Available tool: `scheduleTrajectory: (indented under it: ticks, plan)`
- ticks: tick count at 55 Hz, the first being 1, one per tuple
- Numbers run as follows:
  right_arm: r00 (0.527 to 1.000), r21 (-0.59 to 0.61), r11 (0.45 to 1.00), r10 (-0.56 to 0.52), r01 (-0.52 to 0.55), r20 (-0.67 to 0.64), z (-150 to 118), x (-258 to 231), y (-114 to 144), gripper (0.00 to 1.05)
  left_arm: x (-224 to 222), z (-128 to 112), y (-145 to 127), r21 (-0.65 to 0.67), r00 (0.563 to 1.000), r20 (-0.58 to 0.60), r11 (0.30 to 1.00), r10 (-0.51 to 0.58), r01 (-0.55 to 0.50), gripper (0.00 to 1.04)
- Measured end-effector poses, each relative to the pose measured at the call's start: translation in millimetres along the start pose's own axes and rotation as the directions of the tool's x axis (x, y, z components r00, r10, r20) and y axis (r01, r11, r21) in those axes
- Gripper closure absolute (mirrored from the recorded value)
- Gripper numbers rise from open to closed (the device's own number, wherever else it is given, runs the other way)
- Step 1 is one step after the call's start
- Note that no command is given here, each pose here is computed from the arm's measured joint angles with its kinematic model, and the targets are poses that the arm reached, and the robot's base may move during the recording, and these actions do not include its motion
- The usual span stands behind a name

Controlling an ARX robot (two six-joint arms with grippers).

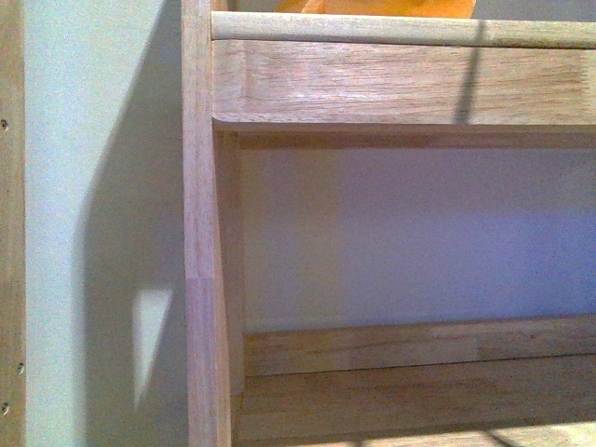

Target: Put away toys

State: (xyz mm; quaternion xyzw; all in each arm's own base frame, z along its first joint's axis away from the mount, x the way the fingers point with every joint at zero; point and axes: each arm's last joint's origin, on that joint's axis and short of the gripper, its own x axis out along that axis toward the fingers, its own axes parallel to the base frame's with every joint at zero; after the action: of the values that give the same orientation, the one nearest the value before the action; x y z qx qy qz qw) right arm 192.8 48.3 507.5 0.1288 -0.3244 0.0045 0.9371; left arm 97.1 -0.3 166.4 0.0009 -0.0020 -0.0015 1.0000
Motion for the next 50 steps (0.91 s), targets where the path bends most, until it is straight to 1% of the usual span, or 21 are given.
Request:
scheduleTrajectory:
  ticks: [9,15,25,27,29,32,38,40,43,50]
  plan:
    - [0.997,-0.079,0.994,-0.078,0.077,-0.011,15.9,-60.6,-35.1,0.07,0.0,0.0,0.0,0.000,1.000,0.000,1.000,0.000,0.000,0.06]
    - [0.993,-0.110,0.988,-0.111,0.107,-0.032,19.5,-95.5,-55.7,0.07,0.0,0.0,0.0,0.000,1.000,0.000,1.000,0.000,0.000,0.06]
    - [0.987,-0.110,0.981,-0.158,0.157,-0.002,14.8,-125.0,-76.1,0.07,0.0,0.0,0.0,0.000,1.000,0.000,1.000,0.000,0.000,0.06]
    - [0.985,-0.107,0.980,-0.171,0.170,-0.005,9.5,-129.1,-79.4,0.07,0.0,0.0,0.0,0.000,1.000,0.000,1.000,0.000,0.000,0.06]
    - [0.983,-0.099,0.979,-0.180,0.176,-0.030,-2.9,-136.2,-83.7,0.07,0.0,0.0,0.0,0.000,1.000,0.000,1.000,0.000,0.000,0.06]
    - [0.977,-0.085,0.980,-0.188,0.180,-0.098,-24.0,-148.4,-88.4,0.07,0.0,0.0,0.0,0.000,1.000,0.000,1.000,0.000,0.000,0.06]
    - [0.965,-0.065,0.980,-0.195,0.187,-0.175,-48.4,-165.2,-89.9,0.07,0.0,0.0,0.0,0.000,1.000,0.000,1.000,0.000,0.000,0.06]
    - [0.963,-0.057,0.982,-0.186,0.178,-0.197,-56.5,-171.4,-89.4,0.07,0.0,0.0,0.0,0.000,1.000,0.000,1.000,0.000,0.000,0.06]
    - [0.961,-0.027,0.990,-0.142,0.139,-0.239,-72.6,-185.6,-88.3,0.07,0.0,0.0,0.0,0.000,1.000,0.000,1.000,0.000,0.000,0.06]
    - [0.953,0.002,0.994,-0.109,0.114,-0.284,-90.3,-199.6,-90.9,0.07,0.0,0.0,0.0,0.000,1.000,0.000,1.000,0.000,0.000,0.06]
